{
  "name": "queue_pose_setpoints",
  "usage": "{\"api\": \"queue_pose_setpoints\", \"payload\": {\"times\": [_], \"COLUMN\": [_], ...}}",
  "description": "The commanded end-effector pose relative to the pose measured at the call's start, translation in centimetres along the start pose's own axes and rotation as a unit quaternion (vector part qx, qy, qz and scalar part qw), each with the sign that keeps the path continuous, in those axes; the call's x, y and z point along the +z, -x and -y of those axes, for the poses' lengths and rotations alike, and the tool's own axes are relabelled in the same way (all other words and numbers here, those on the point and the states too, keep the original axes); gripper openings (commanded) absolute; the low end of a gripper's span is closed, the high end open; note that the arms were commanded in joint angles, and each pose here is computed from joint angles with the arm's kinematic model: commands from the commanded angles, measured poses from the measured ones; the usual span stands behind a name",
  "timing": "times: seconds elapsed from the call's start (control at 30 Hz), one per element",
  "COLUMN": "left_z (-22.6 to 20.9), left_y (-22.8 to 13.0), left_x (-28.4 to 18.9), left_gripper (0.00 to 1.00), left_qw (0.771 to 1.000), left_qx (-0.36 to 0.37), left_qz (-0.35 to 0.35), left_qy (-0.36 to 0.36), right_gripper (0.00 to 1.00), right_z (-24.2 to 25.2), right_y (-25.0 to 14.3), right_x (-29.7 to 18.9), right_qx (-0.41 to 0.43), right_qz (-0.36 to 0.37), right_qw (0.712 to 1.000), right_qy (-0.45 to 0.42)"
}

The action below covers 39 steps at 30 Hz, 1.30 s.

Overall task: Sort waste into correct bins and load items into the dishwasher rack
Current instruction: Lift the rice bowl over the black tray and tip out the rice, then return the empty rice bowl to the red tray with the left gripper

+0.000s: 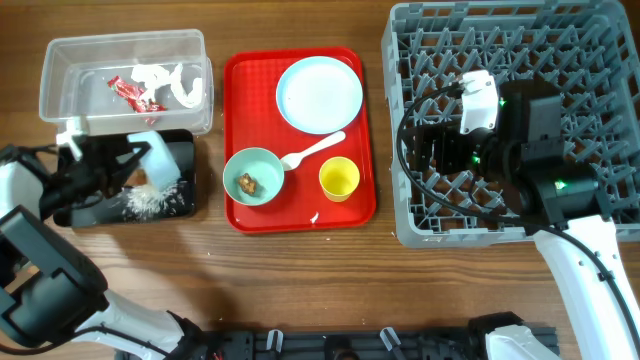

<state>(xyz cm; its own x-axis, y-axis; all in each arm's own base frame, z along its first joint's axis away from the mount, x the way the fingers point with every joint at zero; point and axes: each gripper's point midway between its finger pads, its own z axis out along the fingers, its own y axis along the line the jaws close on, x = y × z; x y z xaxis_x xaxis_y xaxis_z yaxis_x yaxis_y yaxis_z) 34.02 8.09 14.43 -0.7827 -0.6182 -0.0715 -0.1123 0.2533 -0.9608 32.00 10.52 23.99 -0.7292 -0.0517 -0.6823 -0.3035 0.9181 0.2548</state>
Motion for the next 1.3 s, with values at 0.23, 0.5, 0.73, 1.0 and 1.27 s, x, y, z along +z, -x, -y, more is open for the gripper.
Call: {"api": "queue_pose_setpoints", "payload": {"times": [0.23, 0.5, 0.73, 1.0, 1.27], "left_z": [4.3, 4.3, 4.3, 4.8, 4.8], "left_y": [1.8, 1.8, 1.6, 0.7, 0.8], "left_x": [-3.5, -3.5, -3.5, -3.5, -3.5], "left_gripper": [0.04, 0.04, 0.04, 0.04, 0.04], "left_qw": [0.989, 0.988, 0.987, 0.977, 0.975], "left_qx": [-0.037, -0.051, -0.064, -0.148, -0.164], "left_qz": [0.067, 0.066, 0.065, 0.054, 0.052], "left_qy": [-0.129, -0.131, -0.132, -0.142, -0.142], "right_gripper": [1.0, 1.0, 1.0, 1.0, 1.0], "right_z": [-0.4, -0.4, -0.4, -0.4, -0.4], "right_y": [0.6, 0.6, 0.7, 0.7, 0.8], "right_x": [-0.2, -0.2, -0.2, -0.2, -0.3], "right_qx": [0.012, 0.012, 0.012, 0.012, 0.011], "right_qz": [0.006, 0.006, 0.006, 0.007, 0.009], "right_qw": [1.0, 1.0, 1.0, 1.0, 1.0], "right_qy": [0.006, 0.006, 0.006, 0.006, 0.006]}}
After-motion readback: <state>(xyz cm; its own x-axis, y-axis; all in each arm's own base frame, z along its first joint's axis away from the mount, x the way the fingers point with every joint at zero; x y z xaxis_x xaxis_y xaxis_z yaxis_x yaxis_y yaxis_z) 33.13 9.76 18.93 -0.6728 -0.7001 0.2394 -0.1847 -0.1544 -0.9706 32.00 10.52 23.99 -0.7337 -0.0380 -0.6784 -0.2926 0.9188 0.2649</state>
